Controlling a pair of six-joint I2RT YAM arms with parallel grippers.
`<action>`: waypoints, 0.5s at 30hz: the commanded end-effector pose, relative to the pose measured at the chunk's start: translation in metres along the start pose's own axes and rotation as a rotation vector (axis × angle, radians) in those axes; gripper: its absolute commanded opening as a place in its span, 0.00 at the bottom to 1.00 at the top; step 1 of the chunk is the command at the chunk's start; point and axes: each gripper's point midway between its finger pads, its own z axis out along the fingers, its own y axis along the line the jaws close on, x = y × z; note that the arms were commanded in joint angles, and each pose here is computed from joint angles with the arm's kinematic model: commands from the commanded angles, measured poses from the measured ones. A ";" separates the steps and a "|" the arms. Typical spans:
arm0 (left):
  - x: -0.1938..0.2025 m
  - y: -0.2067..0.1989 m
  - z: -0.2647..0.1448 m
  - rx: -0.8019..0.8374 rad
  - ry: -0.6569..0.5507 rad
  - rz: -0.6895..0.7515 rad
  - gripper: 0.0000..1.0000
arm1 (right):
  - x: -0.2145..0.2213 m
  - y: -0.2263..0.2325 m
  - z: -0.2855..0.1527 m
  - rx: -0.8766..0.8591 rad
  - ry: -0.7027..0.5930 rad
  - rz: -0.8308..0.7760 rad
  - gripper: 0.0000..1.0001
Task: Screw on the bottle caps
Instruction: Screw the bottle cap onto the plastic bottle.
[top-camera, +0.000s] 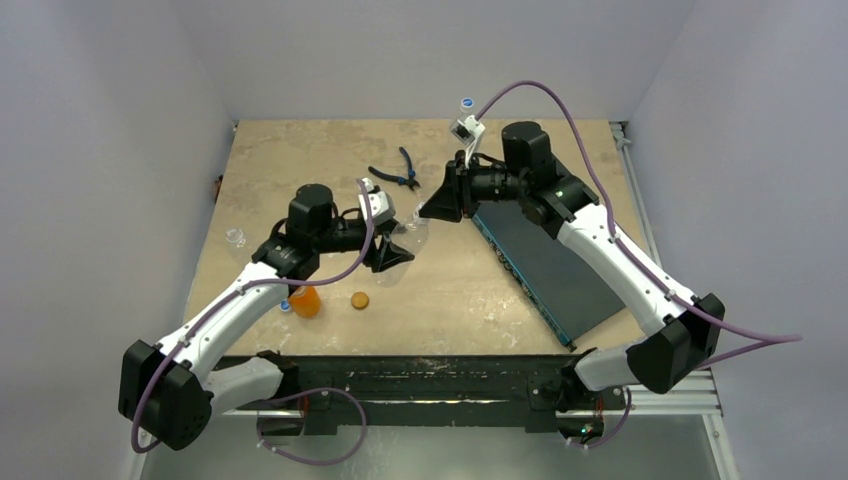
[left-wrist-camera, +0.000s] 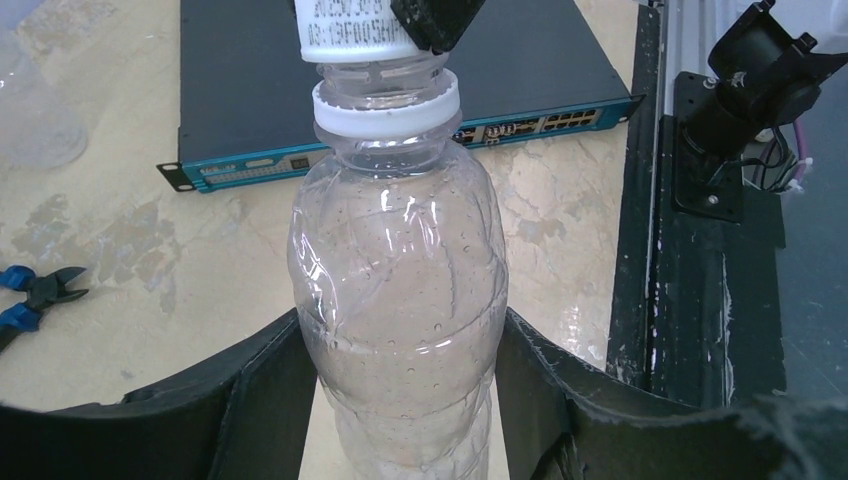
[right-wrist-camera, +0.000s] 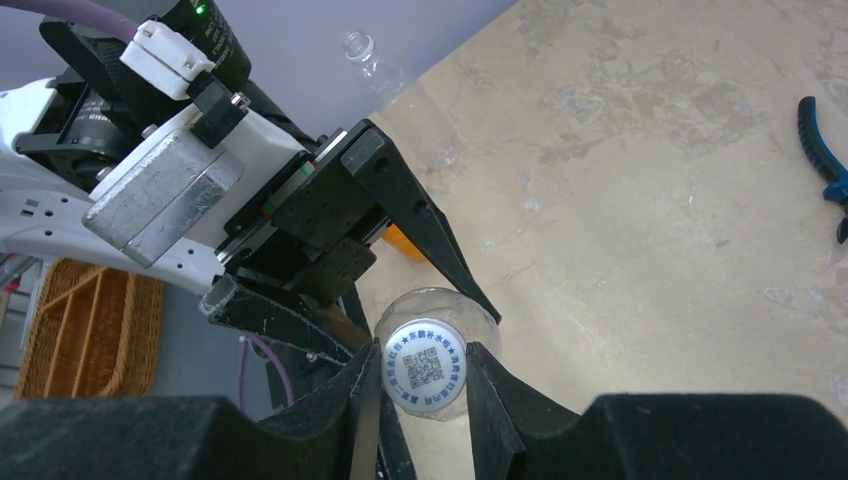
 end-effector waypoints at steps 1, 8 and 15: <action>-0.044 0.004 0.000 0.002 -0.100 0.078 0.00 | 0.012 0.025 -0.003 -0.067 0.065 -0.053 0.26; -0.046 -0.005 0.000 0.058 -0.107 0.077 0.00 | 0.020 0.020 -0.005 -0.008 0.106 -0.083 0.24; -0.044 -0.013 0.000 0.096 -0.122 0.077 0.00 | 0.027 0.023 -0.010 -0.002 0.126 -0.106 0.23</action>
